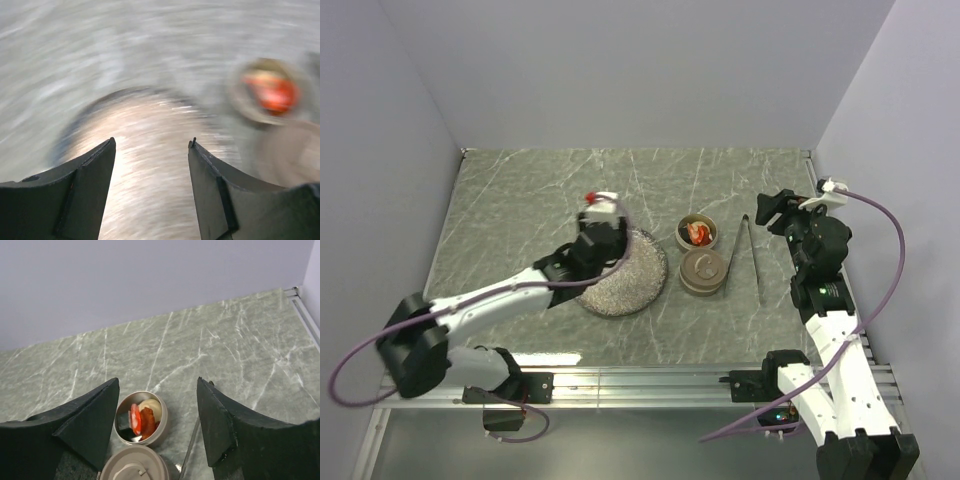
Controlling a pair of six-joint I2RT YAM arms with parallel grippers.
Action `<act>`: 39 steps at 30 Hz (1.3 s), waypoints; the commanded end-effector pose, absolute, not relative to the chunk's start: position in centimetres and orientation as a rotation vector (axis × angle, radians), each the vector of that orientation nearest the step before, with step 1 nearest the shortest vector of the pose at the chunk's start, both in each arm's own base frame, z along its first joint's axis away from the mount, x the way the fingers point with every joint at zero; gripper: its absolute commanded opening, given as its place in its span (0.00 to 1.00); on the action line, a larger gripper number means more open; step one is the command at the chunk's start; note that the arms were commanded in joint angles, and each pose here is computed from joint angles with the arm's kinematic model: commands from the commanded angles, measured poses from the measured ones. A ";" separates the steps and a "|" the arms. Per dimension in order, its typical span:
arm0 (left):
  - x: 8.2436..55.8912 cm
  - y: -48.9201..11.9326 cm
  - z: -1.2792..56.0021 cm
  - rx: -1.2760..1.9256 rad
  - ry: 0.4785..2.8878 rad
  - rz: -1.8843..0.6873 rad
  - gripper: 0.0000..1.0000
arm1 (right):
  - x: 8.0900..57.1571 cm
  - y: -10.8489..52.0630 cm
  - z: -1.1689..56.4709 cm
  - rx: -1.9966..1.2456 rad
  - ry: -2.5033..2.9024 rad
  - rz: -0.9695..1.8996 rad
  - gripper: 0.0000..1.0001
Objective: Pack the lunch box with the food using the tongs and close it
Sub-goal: Put the lid back on the lunch box, then pick up the lid of the lunch box with the left arm
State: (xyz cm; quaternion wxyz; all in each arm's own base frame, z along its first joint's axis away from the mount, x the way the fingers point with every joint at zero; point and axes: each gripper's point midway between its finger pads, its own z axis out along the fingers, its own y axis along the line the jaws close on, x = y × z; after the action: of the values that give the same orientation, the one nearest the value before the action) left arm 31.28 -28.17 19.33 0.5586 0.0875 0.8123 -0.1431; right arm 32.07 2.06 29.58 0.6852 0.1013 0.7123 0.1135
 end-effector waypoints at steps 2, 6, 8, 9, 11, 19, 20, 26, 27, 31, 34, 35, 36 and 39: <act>29.4 -15.9 16.2 -0.170 1.949 -0.013 0.66 | 32.9 3.5 31.4 0.167 1.528 0.342 0.71; 27.7 -10.7 14.3 -0.330 1.974 0.052 0.67 | 33.4 5.4 31.9 0.105 1.514 0.441 0.70; 27.3 -9.1 14.3 -0.407 1.962 0.056 0.67 | 33.5 5.9 32.1 0.087 1.507 0.467 0.70; 26.9 -8.7 14.1 -0.419 1.961 0.068 0.67 | 33.5 5.9 32.1 0.085 1.506 0.468 0.70; 26.7 -7.6 14.1 -0.460 1.956 0.083 0.68 | 33.5 6.0 32.1 0.084 1.506 0.470 0.70; 27.5 -4.6 10.0 -0.585 2.155 0.183 0.73 | 33.0 5.7 32.7 0.084 1.486 0.454 0.70; 27.6 -4.7 9.2 -0.581 2.195 0.197 0.74 | 33.0 5.7 32.8 0.084 1.484 0.455 0.70; 26.9 -4.3 7.3 -0.654 2.272 0.246 0.74 | 33.2 5.7 32.9 0.087 1.479 0.451 0.70; 26.9 -4.4 7.1 -0.659 2.276 0.229 0.75 | 33.3 5.7 32.8 0.086 1.481 0.452 0.70; 26.5 -4.7 6.3 -0.690 2.303 0.171 0.73 | 33.7 5.8 32.5 0.080 1.491 0.459 0.70; 26.3 -5.2 5.4 -0.693 2.336 0.132 0.71 | 33.7 5.9 32.6 0.077 1.489 0.461 0.70; 26.0 -5.5 4.7 -0.685 2.368 0.121 0.69 | 33.7 5.9 32.5 0.078 1.490 0.461 0.70; 25.8 -5.6 4.3 -0.683 2.383 0.122 0.68 | 33.7 5.9 32.6 0.079 1.488 0.458 0.70; 25.6 -5.7 3.4 -0.679 2.409 0.129 0.57 | 33.5 5.6 32.7 0.086 1.481 0.448 0.70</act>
State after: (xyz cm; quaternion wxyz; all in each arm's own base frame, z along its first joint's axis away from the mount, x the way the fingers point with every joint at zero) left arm 25.79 -4.98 4.30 0.3274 -0.2543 0.9076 0.0665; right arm 33.74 5.73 30.79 0.6903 0.0437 0.6935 0.2017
